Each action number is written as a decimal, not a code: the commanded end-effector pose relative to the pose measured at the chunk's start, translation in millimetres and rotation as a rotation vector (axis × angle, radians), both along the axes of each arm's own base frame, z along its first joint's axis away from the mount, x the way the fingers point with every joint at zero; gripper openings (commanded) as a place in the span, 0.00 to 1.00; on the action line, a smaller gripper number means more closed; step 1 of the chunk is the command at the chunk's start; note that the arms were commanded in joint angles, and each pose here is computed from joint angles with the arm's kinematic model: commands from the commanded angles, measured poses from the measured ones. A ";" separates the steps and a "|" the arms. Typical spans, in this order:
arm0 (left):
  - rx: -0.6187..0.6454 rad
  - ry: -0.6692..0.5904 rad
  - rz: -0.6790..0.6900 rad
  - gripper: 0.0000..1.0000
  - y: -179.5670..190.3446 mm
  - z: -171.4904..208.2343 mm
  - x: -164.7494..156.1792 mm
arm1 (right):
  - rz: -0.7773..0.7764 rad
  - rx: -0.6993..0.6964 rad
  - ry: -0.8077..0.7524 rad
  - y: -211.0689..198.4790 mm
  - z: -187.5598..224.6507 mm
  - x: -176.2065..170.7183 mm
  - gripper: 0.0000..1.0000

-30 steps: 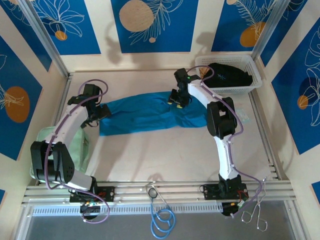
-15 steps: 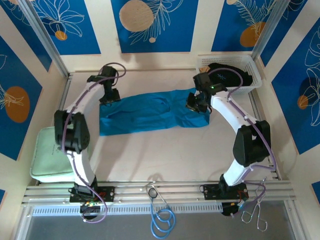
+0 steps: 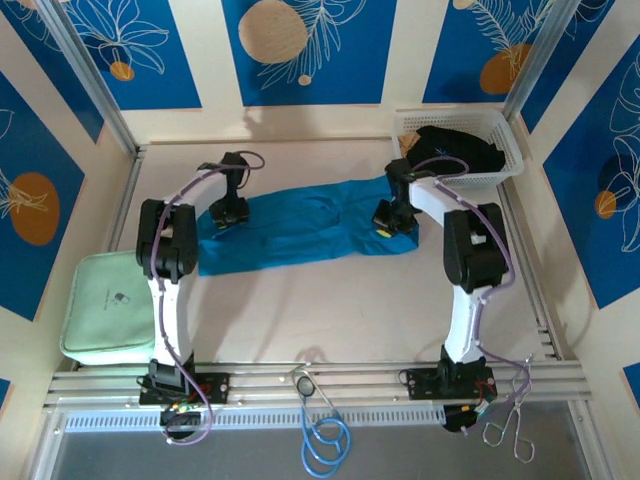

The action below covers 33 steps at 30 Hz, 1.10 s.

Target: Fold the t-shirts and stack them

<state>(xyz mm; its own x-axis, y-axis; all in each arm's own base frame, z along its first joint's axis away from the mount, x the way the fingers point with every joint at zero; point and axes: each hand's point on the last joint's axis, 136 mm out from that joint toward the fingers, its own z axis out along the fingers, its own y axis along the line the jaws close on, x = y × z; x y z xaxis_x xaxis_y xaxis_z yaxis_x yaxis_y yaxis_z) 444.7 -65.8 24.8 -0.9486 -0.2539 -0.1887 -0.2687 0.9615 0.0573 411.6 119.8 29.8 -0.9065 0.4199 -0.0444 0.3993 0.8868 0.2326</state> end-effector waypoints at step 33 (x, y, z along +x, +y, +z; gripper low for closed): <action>-0.215 -0.037 0.015 0.59 -61.3 43.0 -259.5 | 0.327 0.330 -0.121 157.3 13.8 116.4 0.00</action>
<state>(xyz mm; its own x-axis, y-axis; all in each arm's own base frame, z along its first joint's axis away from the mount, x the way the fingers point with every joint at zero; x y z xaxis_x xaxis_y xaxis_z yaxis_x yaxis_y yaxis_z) 183.0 -133.4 51.8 -0.9526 -0.2777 -0.1243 -0.2546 0.9512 -0.1742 537.1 261.7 30.4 -0.9853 0.1312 -0.1089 0.0599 0.8642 0.4996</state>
